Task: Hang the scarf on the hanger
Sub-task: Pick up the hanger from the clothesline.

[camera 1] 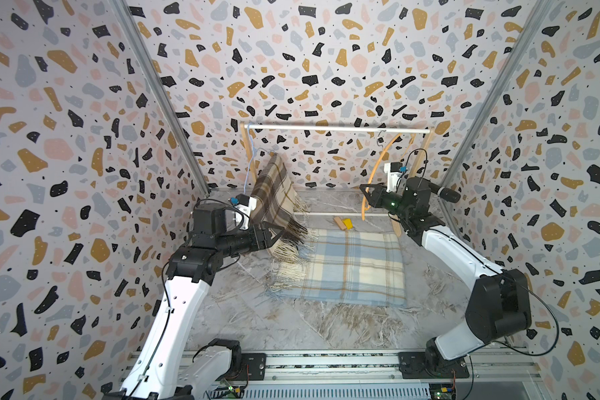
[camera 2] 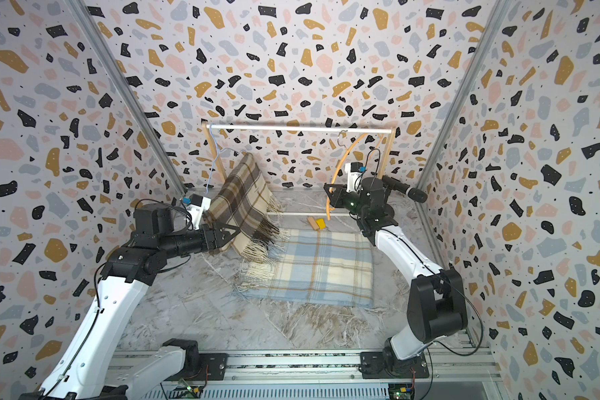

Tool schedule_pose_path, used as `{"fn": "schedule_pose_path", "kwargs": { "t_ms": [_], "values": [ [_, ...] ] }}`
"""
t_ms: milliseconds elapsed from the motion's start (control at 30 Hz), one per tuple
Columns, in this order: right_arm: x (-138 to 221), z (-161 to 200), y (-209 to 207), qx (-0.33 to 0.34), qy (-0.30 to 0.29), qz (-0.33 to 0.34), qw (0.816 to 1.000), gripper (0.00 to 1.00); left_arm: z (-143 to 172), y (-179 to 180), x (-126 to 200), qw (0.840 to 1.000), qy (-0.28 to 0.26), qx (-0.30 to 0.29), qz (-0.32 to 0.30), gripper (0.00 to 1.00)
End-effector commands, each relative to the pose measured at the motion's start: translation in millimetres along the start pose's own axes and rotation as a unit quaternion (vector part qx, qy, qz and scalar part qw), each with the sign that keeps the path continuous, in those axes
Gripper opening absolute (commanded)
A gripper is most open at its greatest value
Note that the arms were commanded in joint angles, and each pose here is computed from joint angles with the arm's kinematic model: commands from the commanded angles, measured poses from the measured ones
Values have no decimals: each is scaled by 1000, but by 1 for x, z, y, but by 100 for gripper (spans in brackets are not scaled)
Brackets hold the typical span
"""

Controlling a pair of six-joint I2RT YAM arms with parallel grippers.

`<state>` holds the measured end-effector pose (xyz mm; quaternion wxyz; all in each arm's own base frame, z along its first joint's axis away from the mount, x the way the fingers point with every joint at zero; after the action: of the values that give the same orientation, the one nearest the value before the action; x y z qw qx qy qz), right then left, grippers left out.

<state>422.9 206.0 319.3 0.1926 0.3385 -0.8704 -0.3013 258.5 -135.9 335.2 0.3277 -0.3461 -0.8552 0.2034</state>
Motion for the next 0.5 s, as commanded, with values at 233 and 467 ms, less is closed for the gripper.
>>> {"fn": "schedule_pose_path", "kwargs": {
  "t_ms": [233, 467],
  "values": [
    [32, 49, 16, 74, 44, -12, 996, 1, -19, -29, -29, 998, 15, -55, 17, 67],
    [49, 102, 3, 103, 85, 31, 991, 2, -34, -61, -64, 995, 26, -77, 61, 67]
  ]
}}
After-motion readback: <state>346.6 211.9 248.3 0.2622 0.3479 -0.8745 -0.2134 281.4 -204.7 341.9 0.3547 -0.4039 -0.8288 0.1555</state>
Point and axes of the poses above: each gripper's point midway between its finger pads, its own x axis back along the fingers, its own y axis along the line the jaws close on, z = x × y, the point moved 2 cm from there along x, back along the fingers, and after that the axes turned 8 degrees about -x, right-handed, at the moved point
